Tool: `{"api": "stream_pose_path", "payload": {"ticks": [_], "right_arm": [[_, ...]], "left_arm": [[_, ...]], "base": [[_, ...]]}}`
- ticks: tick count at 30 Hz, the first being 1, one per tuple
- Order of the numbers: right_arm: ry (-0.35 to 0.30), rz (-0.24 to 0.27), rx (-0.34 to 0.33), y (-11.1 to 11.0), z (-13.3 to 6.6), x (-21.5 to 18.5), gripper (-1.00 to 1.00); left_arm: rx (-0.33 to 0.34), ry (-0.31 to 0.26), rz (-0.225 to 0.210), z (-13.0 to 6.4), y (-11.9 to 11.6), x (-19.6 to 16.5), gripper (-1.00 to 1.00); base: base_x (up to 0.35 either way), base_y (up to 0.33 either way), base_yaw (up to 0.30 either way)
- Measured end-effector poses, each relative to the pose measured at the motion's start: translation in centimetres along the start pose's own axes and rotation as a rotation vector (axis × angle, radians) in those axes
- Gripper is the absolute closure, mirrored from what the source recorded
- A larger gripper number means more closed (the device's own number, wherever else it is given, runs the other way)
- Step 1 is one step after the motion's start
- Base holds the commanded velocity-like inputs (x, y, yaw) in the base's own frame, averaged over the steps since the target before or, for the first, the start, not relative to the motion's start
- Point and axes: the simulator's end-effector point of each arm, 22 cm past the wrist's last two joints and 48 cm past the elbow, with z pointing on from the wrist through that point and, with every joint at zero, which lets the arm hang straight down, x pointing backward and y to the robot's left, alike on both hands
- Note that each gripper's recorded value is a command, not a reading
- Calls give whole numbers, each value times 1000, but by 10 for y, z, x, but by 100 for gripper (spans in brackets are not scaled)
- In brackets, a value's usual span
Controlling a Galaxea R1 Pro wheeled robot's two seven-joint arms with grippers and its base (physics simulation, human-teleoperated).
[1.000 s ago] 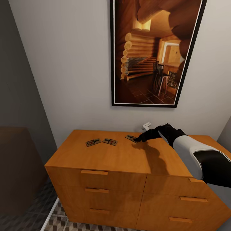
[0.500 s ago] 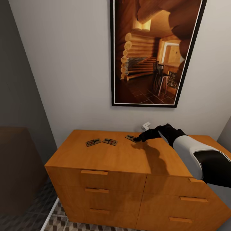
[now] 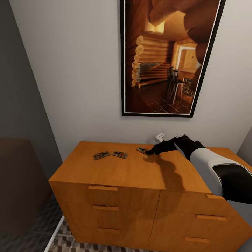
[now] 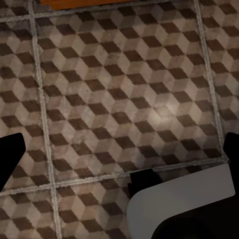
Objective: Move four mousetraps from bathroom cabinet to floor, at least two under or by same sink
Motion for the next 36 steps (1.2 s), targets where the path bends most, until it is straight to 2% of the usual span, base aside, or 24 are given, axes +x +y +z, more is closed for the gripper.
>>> {"api": "stream_pose_path", "payload": {"ticks": [14, 20, 22, 25, 29, 36], "right_arm": [[19, 20, -5, 1, 2, 10, -100], [23, 30, 73, -15, 3, 13, -100], [19, 35, 81, -16, 3, 13, -100], [-2, 63, 103, -20, 4, 8, -100], [-36, 112, 174, -35, 3, 2, -100], [-48, 136, 200, -39, 4, 1, -100]], "left_arm": [[0, 0, 0, 0, 0, 0, -100], [0, -1, 0, 0, 0, 0, -100], [0, -1, 0, 0, 0, 0, -100], [0, -1, 0, 0, 0, -1, -100], [0, -1, 0, 0, 0, -1, -100], [0, -1, 0, 0, 0, -1, -100]], "base": [[0, 0, 0], [0, 0, 0], [0, 0, 0], [0, 0, 0], [0, 0, 0], [0, 0, 0]]}}
